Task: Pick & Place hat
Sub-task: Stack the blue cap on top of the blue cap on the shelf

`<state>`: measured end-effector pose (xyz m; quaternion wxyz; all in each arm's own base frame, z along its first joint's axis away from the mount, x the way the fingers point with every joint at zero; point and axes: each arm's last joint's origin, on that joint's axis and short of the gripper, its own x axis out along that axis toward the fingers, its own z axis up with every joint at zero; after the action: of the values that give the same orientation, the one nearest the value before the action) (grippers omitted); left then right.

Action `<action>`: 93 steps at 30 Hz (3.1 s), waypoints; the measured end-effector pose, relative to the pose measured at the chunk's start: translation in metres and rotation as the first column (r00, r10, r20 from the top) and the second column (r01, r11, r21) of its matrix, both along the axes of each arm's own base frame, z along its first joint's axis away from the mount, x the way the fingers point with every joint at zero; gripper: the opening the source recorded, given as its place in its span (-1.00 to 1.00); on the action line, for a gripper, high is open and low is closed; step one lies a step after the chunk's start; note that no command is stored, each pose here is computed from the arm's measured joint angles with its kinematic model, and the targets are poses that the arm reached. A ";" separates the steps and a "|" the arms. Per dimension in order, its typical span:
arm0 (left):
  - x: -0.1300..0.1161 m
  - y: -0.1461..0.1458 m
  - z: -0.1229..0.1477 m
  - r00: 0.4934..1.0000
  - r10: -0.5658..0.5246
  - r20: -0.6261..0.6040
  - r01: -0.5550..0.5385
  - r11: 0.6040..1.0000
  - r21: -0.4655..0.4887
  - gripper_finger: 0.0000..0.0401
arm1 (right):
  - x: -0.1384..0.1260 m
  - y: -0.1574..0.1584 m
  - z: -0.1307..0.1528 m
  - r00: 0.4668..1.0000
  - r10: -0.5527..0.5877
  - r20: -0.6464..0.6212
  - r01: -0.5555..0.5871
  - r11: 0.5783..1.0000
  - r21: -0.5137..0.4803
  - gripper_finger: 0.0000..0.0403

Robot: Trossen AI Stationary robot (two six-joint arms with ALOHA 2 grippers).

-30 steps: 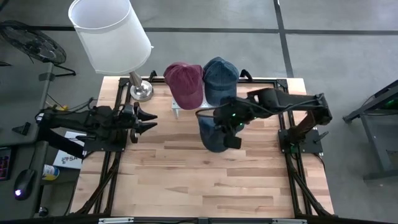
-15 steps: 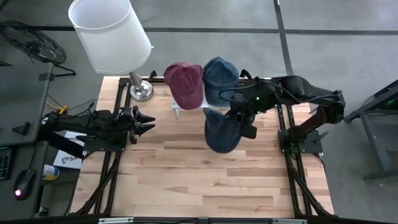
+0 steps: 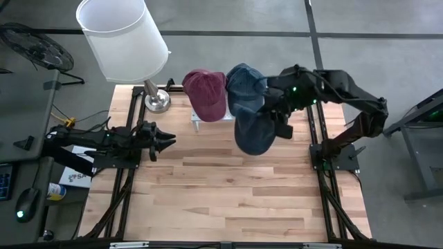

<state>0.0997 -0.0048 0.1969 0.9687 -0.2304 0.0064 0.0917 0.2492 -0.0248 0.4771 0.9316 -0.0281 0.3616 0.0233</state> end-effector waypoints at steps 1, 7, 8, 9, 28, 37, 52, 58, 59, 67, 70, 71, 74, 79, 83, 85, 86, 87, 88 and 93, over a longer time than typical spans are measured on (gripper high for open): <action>0.000 0.000 0.000 1.000 0.008 0.001 -0.008 1.000 0.001 -0.38 | -0.002 -0.003 0.002 1.000 0.003 0.002 -0.003 1.000 -0.004 -0.75; 0.000 0.001 -0.001 1.000 0.020 -0.011 -0.020 1.000 0.007 -0.55 | -0.011 -0.024 0.011 0.999 0.022 0.038 -0.020 0.999 -0.050 -0.75; 0.000 0.001 -0.002 1.000 0.020 -0.017 -0.020 1.000 0.008 -0.58 | -0.013 -0.027 0.012 0.999 0.029 0.043 -0.027 0.998 -0.048 -0.75; 0.000 0.001 -0.003 0.999 0.021 -0.027 -0.021 1.000 0.009 -0.62 | -0.014 -0.031 0.013 0.998 0.035 0.048 -0.032 0.998 -0.049 -0.75; -0.001 0.000 -0.006 0.997 0.010 -0.074 -0.003 0.996 0.093 -0.98 | -0.031 -0.089 0.019 0.987 -0.078 0.143 0.091 0.992 -0.089 -0.75; -0.001 -0.001 -0.006 0.995 -0.052 -0.080 0.060 0.993 0.104 -0.99 | -0.024 -0.107 0.022 0.971 -0.070 0.226 0.097 0.989 -0.108 -0.75; -0.001 -0.003 -0.007 0.989 -0.118 -0.083 0.123 0.991 0.046 -1.00 | -0.007 -0.128 0.010 0.977 -0.029 0.213 0.061 0.988 -0.145 -0.75; -0.001 -0.003 -0.007 0.990 -0.118 -0.082 0.122 0.991 0.046 -1.00 | -0.007 -0.127 0.010 0.974 0.016 0.225 0.015 0.991 -0.136 -0.75; -0.001 -0.003 -0.007 0.990 -0.118 -0.082 0.122 0.991 0.046 -1.00 | -0.006 -0.126 0.010 0.973 0.031 0.229 0.000 0.991 -0.136 -0.75; -0.001 -0.003 -0.007 0.990 -0.117 -0.082 0.121 0.992 0.046 -1.00 | -0.006 -0.125 0.010 0.968 0.097 0.231 -0.057 0.983 -0.173 -0.75; -0.001 -0.003 -0.007 0.990 -0.117 -0.082 0.121 0.992 0.046 -1.00 | -0.006 -0.124 0.010 0.964 0.131 0.232 -0.086 0.977 -0.194 -0.75; -0.001 -0.003 -0.007 0.990 -0.117 -0.082 0.121 0.992 0.046 -1.00 | -0.006 -0.124 0.010 0.963 0.141 0.231 -0.095 0.975 -0.200 -0.75; -0.001 -0.003 -0.007 0.990 -0.116 -0.082 0.121 0.992 0.046 -1.00 | -0.009 -0.124 0.007 0.965 0.168 0.202 -0.124 0.969 -0.213 -0.75; -0.001 -0.003 -0.007 0.990 -0.116 -0.082 0.120 0.992 0.046 -1.00 | -0.011 -0.124 0.004 0.964 0.206 0.169 -0.161 0.956 -0.246 -0.75; -0.001 -0.003 -0.007 0.990 -0.116 -0.082 0.120 0.992 0.046 -1.00 | -0.012 -0.125 0.004 0.957 0.233 0.170 -0.183 0.946 -0.267 -0.75; -0.001 -0.003 -0.007 0.990 -0.116 -0.082 0.120 0.992 0.046 -1.00 | -0.014 -0.128 0.005 0.953 0.241 0.184 -0.189 0.947 -0.261 -0.75; -0.001 -0.003 -0.007 0.990 -0.116 -0.082 0.120 0.992 0.046 -1.00 | -0.015 -0.130 0.005 0.952 0.241 0.188 -0.189 0.948 -0.257 -0.75; -0.001 -0.003 -0.007 0.990 -0.116 -0.082 0.120 0.992 0.046 -1.00 | -0.016 -0.131 0.005 0.952 0.238 0.191 -0.187 0.949 -0.254 -0.75; -0.001 -0.003 -0.007 0.990 -0.116 -0.082 0.120 0.992 0.046 -1.00 | -0.017 -0.133 0.005 0.952 0.235 0.195 -0.183 0.950 -0.254 -0.75; -0.001 -0.003 -0.007 0.990 -0.116 -0.082 0.120 0.992 0.046 -1.00 | -0.025 -0.144 0.006 0.941 0.237 0.241 -0.186 0.958 -0.217 -0.75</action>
<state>0.0989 -0.0079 0.1899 0.9770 -0.2013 0.0558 0.0434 0.2247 -0.1683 0.4830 0.9565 -0.1590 0.2293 0.0849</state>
